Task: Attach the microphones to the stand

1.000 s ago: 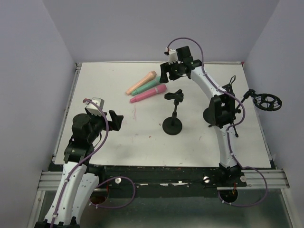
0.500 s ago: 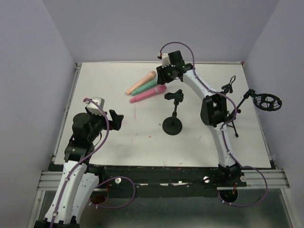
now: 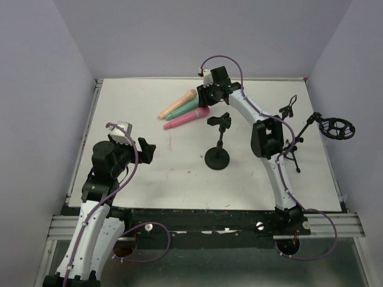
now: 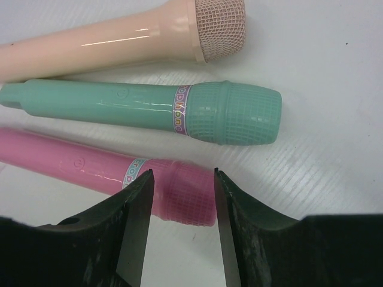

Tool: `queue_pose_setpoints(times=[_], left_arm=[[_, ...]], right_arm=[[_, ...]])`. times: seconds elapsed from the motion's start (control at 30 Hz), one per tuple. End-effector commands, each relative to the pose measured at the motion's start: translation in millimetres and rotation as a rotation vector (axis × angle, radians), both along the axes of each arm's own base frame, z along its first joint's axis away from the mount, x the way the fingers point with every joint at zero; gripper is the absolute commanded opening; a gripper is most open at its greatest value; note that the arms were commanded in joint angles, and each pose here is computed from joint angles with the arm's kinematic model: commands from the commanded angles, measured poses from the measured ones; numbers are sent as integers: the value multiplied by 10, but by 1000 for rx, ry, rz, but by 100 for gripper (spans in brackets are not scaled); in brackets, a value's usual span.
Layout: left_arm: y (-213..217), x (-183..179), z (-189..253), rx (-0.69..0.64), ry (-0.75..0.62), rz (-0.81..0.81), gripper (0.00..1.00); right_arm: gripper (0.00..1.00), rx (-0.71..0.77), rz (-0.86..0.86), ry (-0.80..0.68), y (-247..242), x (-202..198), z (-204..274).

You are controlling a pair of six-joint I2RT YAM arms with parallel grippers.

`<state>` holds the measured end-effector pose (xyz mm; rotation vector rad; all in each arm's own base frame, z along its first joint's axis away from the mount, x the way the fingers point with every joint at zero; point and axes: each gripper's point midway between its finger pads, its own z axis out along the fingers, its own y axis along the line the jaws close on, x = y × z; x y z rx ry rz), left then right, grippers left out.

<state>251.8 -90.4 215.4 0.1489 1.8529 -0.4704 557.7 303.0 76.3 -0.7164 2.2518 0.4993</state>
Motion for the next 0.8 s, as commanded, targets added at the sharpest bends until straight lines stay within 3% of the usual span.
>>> queue_pose_setpoints(times=[0.0, 0.37, 0.57, 0.7, 0.77], left_arm=[[-13, 21, 32, -1, -17, -14, 99], [-30, 9, 48, -11, -22, -21, 98], [-42, -3, 54, -15, -24, -28, 98], [-58, -6, 66, -20, -27, -37, 98], [-58, -8, 55, -21, -22, -36, 98]], right_arm=[[53, -8, 29, 2, 49, -36, -42], [52, -40, 62, 49, -51, -283, -74], [53, -7, 105, 35, -56, -451, 205], [58, 38, 156, 7, 15, -530, 473], [66, 76, 258, 27, 105, -676, 541]])
